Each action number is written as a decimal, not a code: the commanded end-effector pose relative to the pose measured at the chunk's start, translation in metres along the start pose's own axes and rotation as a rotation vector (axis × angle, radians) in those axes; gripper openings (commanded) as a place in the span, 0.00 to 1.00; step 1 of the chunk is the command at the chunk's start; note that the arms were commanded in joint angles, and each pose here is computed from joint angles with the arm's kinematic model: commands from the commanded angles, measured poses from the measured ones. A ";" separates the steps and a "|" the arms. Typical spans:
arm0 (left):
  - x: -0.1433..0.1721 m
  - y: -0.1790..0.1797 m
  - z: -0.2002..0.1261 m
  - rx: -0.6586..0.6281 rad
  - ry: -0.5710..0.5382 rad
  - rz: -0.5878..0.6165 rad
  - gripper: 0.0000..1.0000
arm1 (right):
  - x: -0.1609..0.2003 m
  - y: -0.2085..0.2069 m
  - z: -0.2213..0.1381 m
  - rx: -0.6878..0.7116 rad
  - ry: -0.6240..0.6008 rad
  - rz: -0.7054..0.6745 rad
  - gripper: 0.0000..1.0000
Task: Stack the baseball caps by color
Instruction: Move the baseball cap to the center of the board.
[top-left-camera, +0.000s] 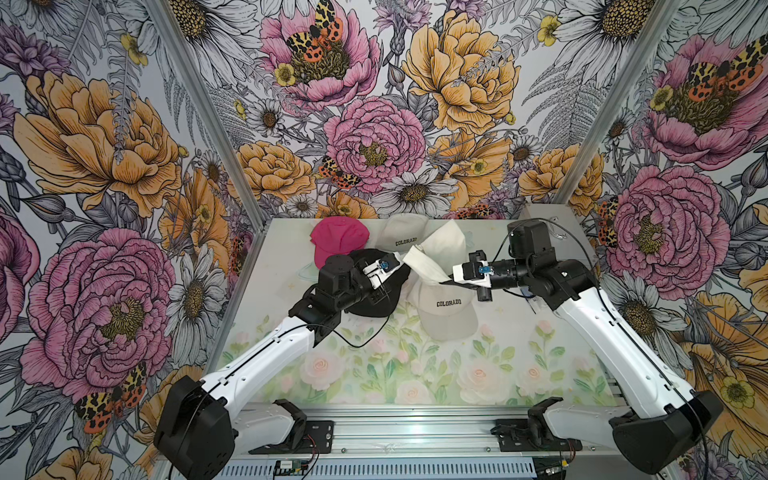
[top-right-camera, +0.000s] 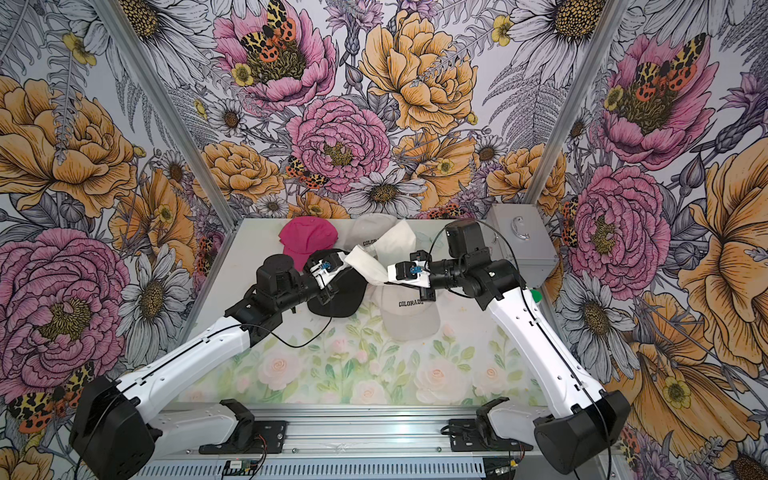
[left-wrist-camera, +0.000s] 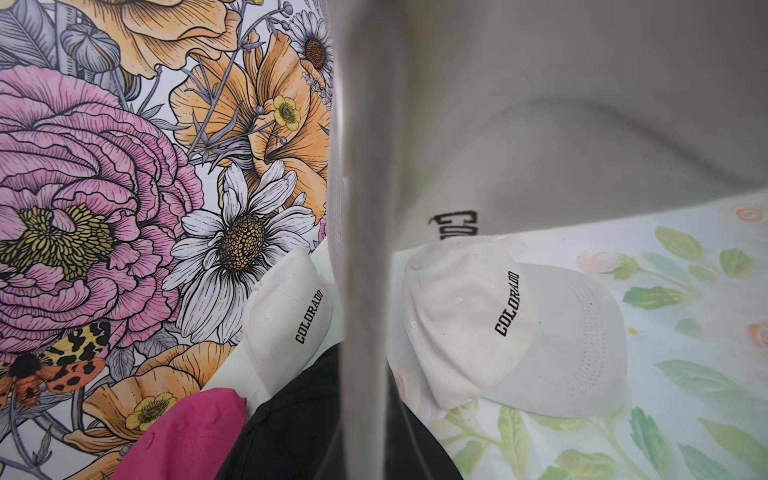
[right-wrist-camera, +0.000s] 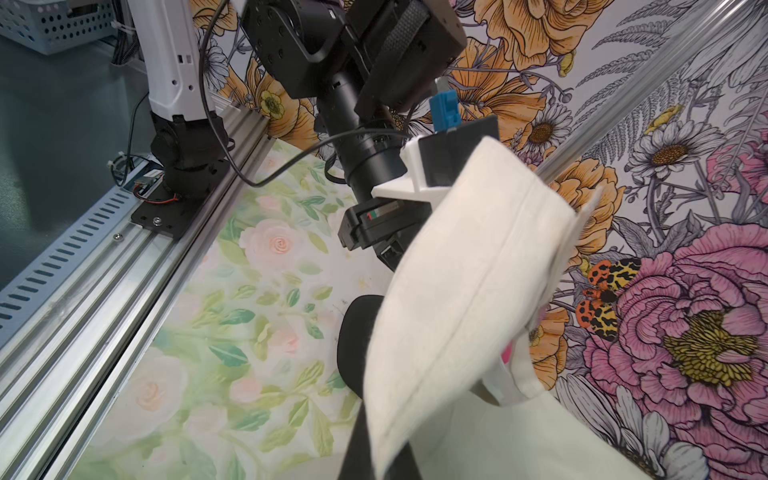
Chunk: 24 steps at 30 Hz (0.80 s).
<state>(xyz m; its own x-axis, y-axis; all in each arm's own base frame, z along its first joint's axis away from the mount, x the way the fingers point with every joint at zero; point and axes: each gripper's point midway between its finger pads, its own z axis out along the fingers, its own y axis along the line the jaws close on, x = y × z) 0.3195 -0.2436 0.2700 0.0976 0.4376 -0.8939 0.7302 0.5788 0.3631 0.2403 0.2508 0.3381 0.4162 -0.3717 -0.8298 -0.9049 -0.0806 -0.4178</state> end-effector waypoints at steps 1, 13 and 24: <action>0.000 0.017 -0.013 -0.092 -0.034 -0.073 0.00 | -0.017 0.007 -0.002 -0.042 -0.055 0.017 0.00; -0.001 0.034 -0.031 -0.207 -0.026 -0.090 0.72 | 0.003 -0.001 -0.009 0.013 0.017 0.075 0.00; -0.025 0.029 -0.058 -0.293 -0.077 -0.267 0.99 | 0.043 -0.017 -0.012 0.152 0.262 0.188 0.00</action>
<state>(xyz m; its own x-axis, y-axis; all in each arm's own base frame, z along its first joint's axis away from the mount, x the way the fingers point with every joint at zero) 0.2965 -0.2078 0.3165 0.0759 0.2729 -0.9590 0.5604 0.7839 0.2674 0.2683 0.2323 0.3110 0.2277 -0.5514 -0.8026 -0.9443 0.0760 -0.3201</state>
